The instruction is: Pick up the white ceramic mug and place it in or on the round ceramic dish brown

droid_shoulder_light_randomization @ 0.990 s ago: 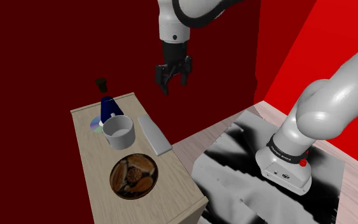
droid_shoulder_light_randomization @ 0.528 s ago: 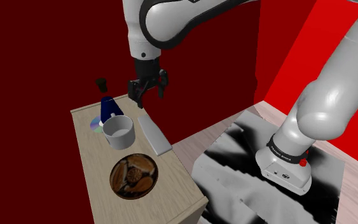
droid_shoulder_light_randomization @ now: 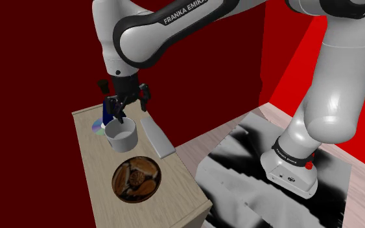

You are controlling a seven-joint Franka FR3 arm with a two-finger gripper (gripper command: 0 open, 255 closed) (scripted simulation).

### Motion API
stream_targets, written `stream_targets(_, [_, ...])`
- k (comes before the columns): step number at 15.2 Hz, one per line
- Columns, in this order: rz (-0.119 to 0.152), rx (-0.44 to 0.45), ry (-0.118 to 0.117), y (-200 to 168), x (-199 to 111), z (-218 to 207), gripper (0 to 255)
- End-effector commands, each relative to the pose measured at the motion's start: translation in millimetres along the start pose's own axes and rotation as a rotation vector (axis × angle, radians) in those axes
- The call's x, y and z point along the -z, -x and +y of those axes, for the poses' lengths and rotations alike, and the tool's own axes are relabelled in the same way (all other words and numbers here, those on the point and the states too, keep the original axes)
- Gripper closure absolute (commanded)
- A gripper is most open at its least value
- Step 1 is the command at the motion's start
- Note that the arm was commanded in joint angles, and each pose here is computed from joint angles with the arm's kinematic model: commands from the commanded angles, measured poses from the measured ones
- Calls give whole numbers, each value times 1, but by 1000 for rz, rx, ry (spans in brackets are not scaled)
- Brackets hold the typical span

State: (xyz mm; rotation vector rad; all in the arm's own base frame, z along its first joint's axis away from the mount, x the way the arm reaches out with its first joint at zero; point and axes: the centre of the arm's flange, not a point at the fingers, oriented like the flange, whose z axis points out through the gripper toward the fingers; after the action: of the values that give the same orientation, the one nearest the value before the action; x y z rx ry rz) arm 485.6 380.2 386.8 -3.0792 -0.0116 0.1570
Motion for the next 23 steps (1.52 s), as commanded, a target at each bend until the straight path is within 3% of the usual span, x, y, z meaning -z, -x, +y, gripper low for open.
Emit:
stream_targets(1, [1, -1, 0, -2, -10, -4, 0])
stream_targets(6, [1, -1, 0, -2, -39, -4, 0])
stream_targets(14, [1, -1, 0, -2, -39, -4, 0])
stream_targets(15, [1, -1, 0, -2, -39, -4, 255])
stream_targets(23, [1, -1, 0, -2, -39, -4, 255])
